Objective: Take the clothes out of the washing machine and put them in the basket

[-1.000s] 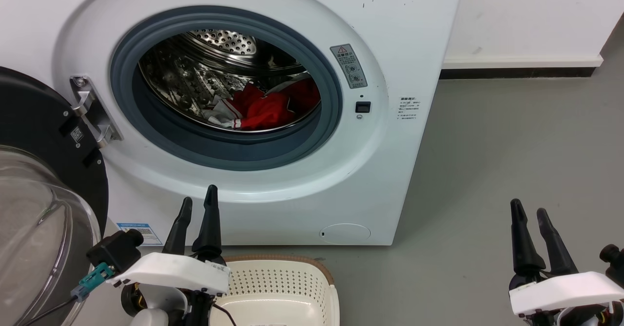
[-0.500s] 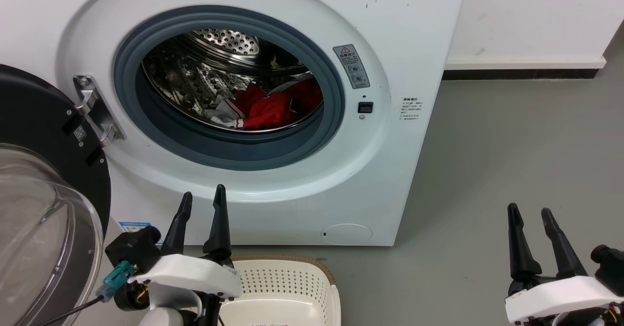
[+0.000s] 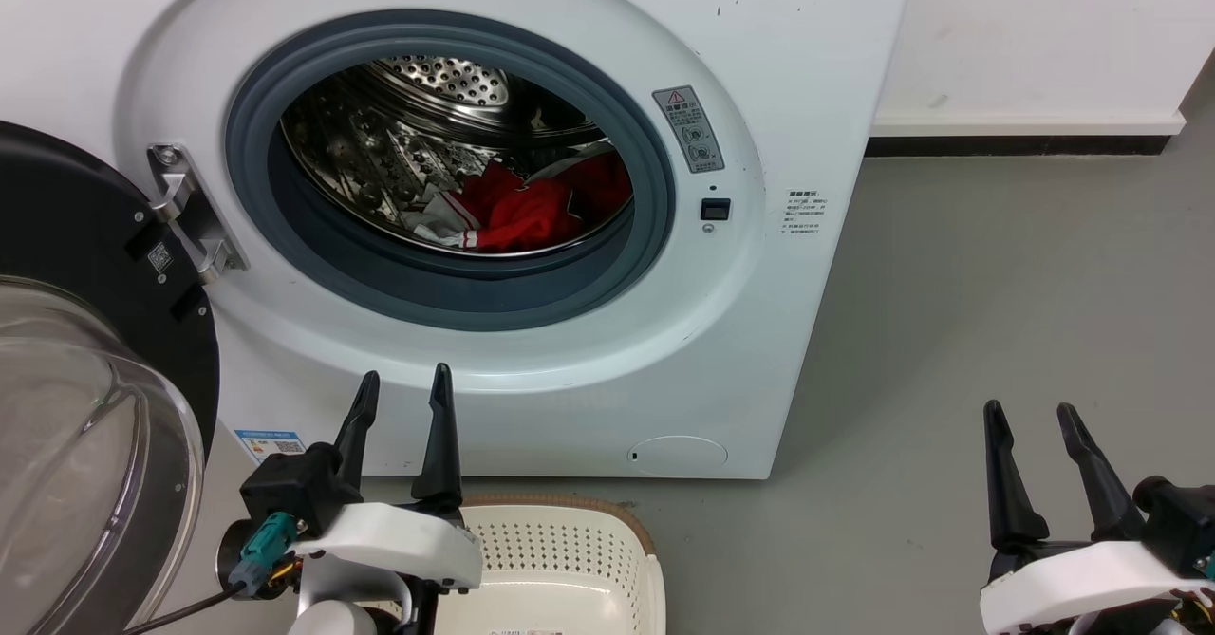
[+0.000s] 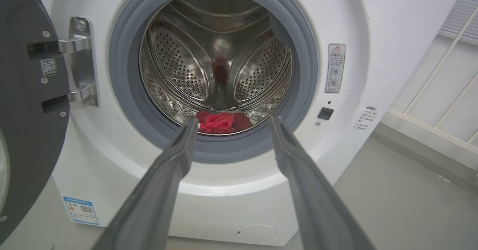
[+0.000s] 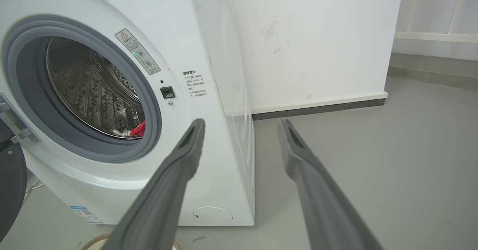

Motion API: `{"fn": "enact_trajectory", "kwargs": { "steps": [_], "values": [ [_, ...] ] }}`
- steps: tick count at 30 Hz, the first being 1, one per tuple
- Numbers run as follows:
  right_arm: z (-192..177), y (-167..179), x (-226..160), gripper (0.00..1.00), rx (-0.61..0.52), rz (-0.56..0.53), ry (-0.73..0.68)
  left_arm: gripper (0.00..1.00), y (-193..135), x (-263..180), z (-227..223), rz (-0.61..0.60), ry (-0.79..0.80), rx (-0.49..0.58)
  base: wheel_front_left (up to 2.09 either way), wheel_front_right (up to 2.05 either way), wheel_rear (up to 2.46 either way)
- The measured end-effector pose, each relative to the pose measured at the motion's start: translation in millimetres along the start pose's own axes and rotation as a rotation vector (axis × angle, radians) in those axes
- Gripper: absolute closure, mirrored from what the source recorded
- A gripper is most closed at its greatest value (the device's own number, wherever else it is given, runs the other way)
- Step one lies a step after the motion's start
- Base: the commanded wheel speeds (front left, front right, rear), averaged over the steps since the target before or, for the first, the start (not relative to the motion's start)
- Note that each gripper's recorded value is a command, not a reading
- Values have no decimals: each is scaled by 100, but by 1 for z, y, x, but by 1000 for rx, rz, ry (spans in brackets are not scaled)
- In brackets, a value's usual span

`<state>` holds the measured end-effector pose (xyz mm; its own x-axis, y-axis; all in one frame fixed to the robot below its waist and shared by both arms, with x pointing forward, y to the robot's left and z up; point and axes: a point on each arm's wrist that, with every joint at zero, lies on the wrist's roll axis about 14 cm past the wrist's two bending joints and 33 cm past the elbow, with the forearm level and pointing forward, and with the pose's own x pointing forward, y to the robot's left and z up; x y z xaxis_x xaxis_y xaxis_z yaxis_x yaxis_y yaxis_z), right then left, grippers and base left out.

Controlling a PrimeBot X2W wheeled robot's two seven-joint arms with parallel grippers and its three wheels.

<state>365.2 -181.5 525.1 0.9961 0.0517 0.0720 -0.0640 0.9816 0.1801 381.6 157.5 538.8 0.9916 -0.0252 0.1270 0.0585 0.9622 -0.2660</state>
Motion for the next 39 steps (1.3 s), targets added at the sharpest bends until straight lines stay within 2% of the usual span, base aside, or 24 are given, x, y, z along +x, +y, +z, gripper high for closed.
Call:
{"fn": "enact_trajectory", "kwargs": {
  "steps": [23,39],
  "values": [
    [-2,7,-2,0,-188,34,14,0,-12,-1,2,-43,-36,212,0,0,0],
    [-4,10,-4,0,-286,56,17,0,-21,-3,2,-71,-62,314,0,0,0]
  ]
}}
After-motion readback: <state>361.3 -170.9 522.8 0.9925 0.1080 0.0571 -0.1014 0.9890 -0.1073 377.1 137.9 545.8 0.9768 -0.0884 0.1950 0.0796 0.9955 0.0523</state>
